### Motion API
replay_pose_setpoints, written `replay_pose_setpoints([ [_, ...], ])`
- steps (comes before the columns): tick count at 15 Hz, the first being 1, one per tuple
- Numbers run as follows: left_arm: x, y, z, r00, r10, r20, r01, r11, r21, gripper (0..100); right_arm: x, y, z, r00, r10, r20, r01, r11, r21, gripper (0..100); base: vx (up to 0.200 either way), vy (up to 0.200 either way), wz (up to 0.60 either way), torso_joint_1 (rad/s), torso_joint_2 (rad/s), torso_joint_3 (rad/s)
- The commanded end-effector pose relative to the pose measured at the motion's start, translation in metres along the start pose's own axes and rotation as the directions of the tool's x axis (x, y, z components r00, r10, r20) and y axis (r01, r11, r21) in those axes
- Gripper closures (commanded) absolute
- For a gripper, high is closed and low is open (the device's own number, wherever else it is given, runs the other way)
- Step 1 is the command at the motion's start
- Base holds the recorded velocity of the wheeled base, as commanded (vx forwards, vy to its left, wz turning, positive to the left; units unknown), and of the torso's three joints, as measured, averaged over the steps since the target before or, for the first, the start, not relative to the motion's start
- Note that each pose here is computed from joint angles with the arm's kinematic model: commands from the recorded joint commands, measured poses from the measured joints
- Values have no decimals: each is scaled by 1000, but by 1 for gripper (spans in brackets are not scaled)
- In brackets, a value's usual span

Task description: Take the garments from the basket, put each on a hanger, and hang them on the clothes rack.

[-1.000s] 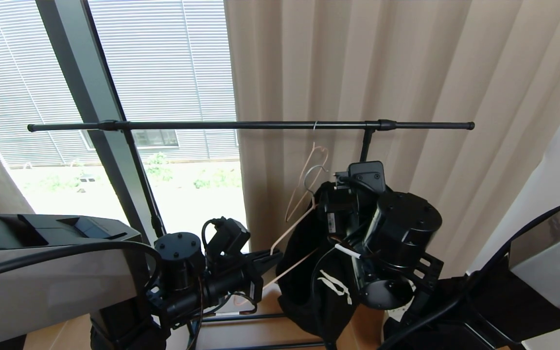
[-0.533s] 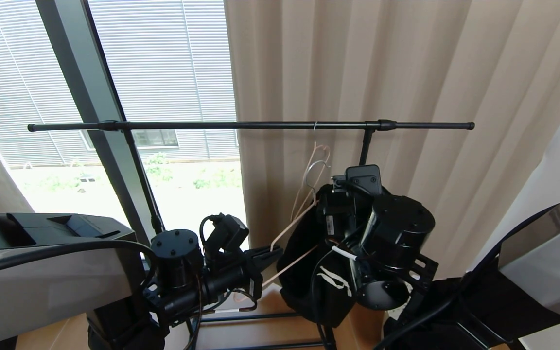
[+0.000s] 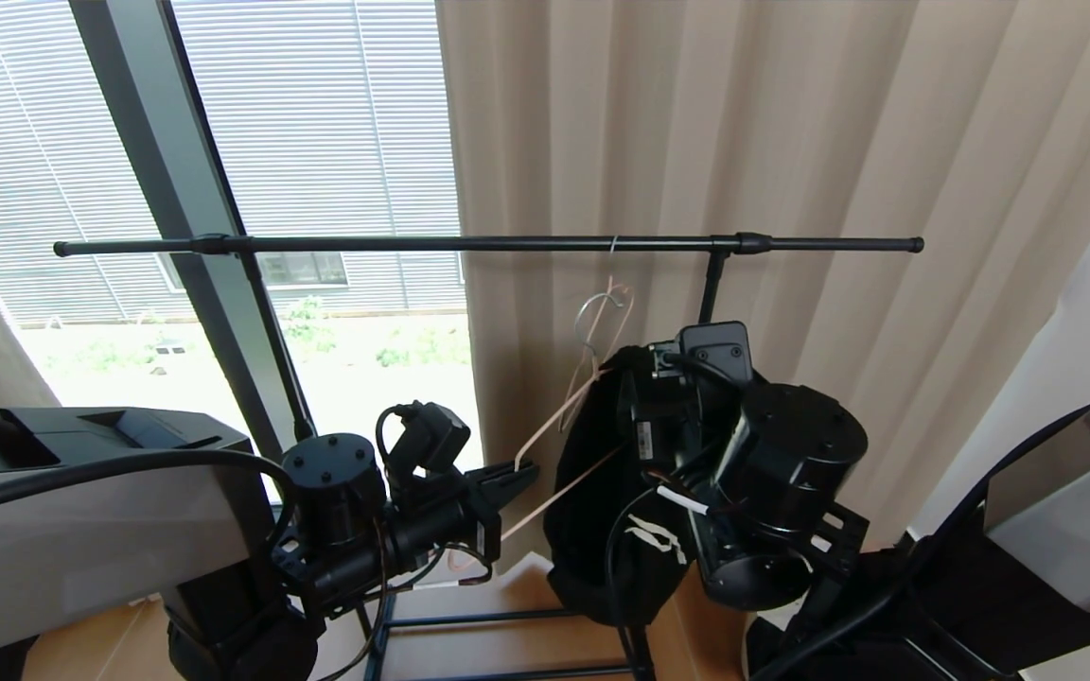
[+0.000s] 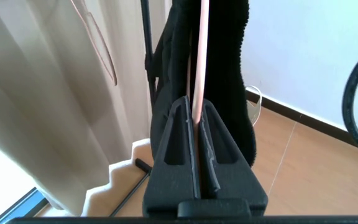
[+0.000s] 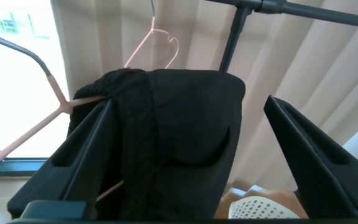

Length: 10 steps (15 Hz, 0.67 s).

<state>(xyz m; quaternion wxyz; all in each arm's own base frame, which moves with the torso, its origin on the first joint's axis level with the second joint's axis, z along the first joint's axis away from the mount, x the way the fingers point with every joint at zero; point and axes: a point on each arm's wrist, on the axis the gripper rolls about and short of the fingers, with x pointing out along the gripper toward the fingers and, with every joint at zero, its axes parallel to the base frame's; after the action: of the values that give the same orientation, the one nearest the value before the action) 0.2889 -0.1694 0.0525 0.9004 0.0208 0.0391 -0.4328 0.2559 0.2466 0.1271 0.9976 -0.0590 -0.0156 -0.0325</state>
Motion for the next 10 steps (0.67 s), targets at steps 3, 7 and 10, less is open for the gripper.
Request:
replay_pose_setpoints([
  [3, -2, 3, 3, 1000, 10, 9, -10, 1000, 1, 100, -8, -9, 5, 998, 62, 9, -62, 998, -1, 0, 0, 0, 0, 0, 0, 0],
  [7, -4, 3, 1, 1000, 8, -1, -8, 1000, -8, 100, -19, -39, 13, 982, 190, 15, -190, 982, -22, 0, 0, 0, 0, 0, 0, 0],
  [10, -9, -1, -4, 999, -32, -28, 31, 999, -19, 100, -22, -78, 27, 958, 287, -8, -287, 953, -96, 0, 0, 0, 0, 0, 0, 0],
])
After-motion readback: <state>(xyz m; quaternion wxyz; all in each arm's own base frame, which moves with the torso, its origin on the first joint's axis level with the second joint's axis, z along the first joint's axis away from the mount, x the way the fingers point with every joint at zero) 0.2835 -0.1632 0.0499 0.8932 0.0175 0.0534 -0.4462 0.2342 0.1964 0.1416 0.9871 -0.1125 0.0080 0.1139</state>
